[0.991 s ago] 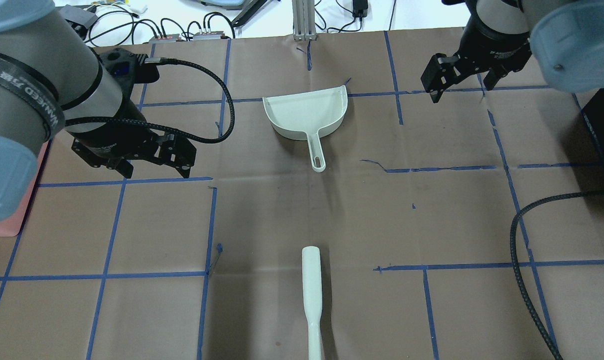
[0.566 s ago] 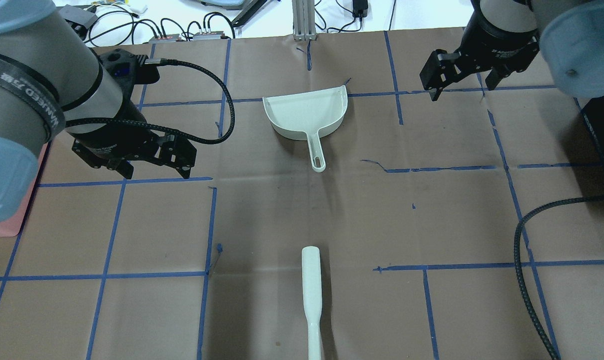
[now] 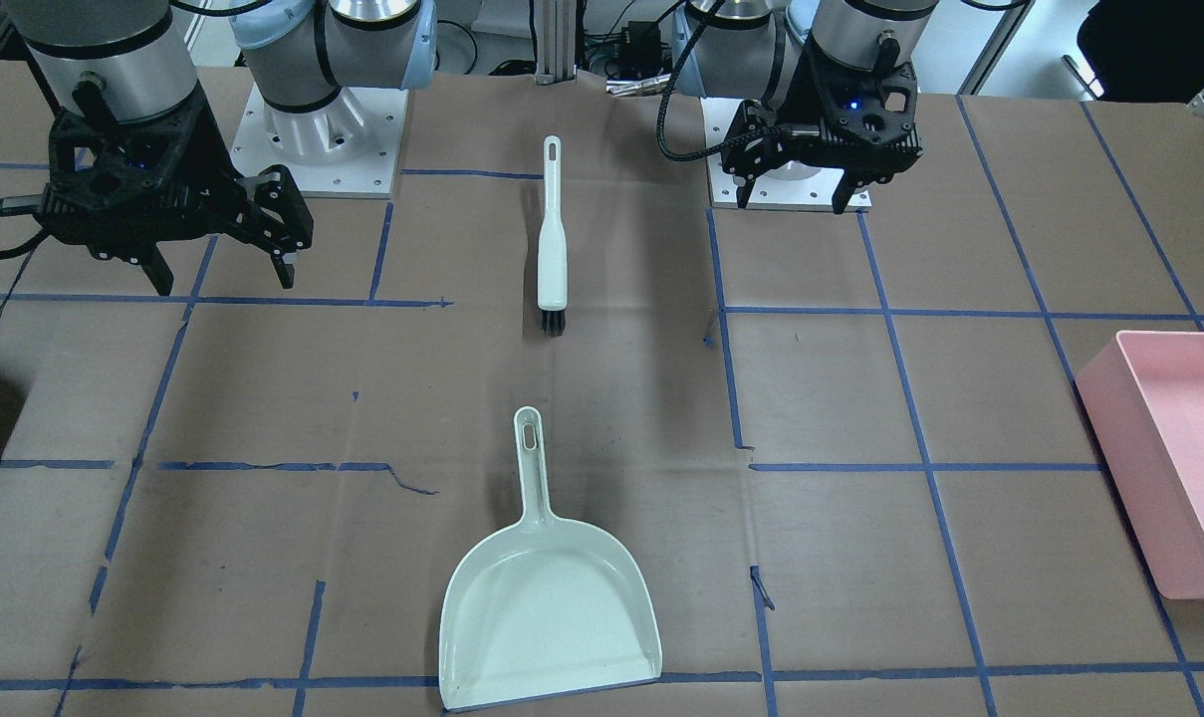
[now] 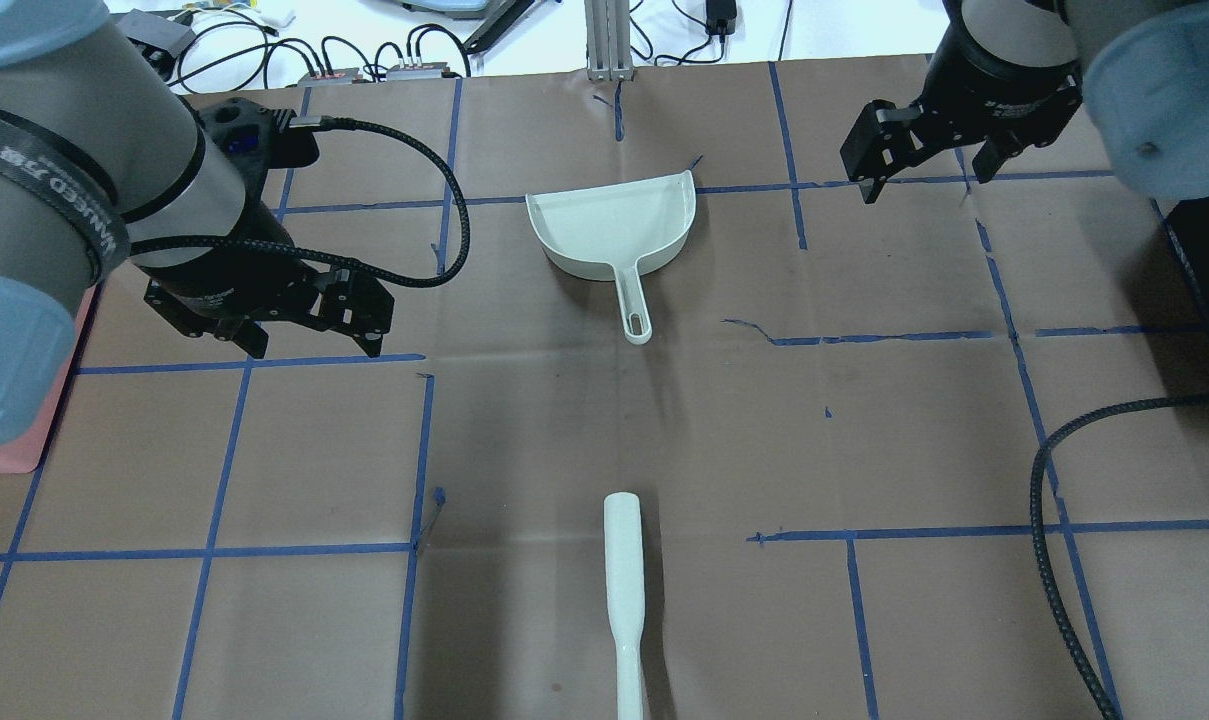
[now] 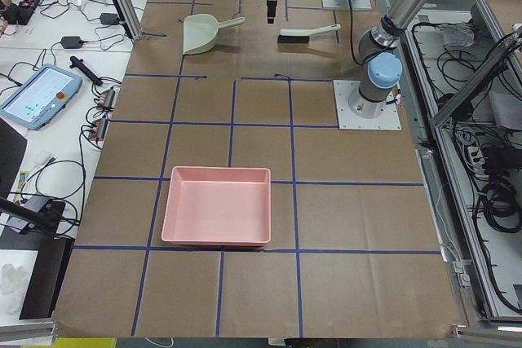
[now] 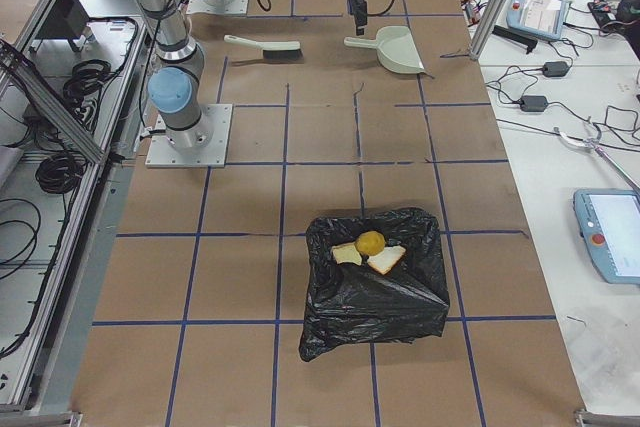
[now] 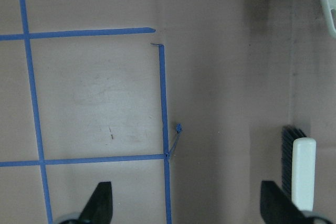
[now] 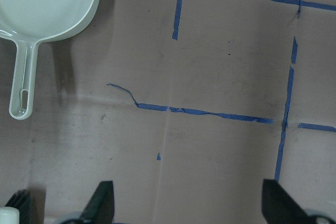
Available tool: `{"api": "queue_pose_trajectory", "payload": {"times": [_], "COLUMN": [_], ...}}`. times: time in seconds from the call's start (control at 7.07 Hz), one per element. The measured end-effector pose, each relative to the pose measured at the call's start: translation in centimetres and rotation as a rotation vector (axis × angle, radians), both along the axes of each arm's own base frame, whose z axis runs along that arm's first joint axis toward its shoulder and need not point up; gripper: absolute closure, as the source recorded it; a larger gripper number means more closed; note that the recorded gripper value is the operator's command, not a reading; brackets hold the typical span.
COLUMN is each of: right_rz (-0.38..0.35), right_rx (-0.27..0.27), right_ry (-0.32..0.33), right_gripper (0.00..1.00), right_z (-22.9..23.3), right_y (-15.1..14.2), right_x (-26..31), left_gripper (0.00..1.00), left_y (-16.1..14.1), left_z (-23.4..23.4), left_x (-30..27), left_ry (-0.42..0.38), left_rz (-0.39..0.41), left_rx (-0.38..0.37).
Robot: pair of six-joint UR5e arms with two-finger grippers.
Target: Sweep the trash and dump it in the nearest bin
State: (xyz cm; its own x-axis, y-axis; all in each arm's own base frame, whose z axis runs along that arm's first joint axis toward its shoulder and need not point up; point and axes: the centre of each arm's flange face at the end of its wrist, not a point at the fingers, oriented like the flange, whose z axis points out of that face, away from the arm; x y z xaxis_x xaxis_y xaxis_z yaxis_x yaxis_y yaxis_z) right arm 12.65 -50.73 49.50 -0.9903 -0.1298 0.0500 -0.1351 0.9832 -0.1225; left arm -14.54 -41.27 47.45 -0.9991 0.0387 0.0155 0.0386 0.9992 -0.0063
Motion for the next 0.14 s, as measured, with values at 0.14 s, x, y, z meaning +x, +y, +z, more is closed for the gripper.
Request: {"api": "queue_pose_trajectory", "payload": {"times": [0.14], "right_rz": [0.001], "right_rx": [0.0], "right_ry": [0.0], "right_gripper": [0.0], "right_z": [-0.01], "right_y": [0.0], "right_x": [0.02], "left_gripper": [0.0], "left_y": [-0.02], "left_z": [-0.01], "left_x": [0.0], "left_ry": [0.0], "left_rz": [-0.003], "left_rx": [0.0]}}
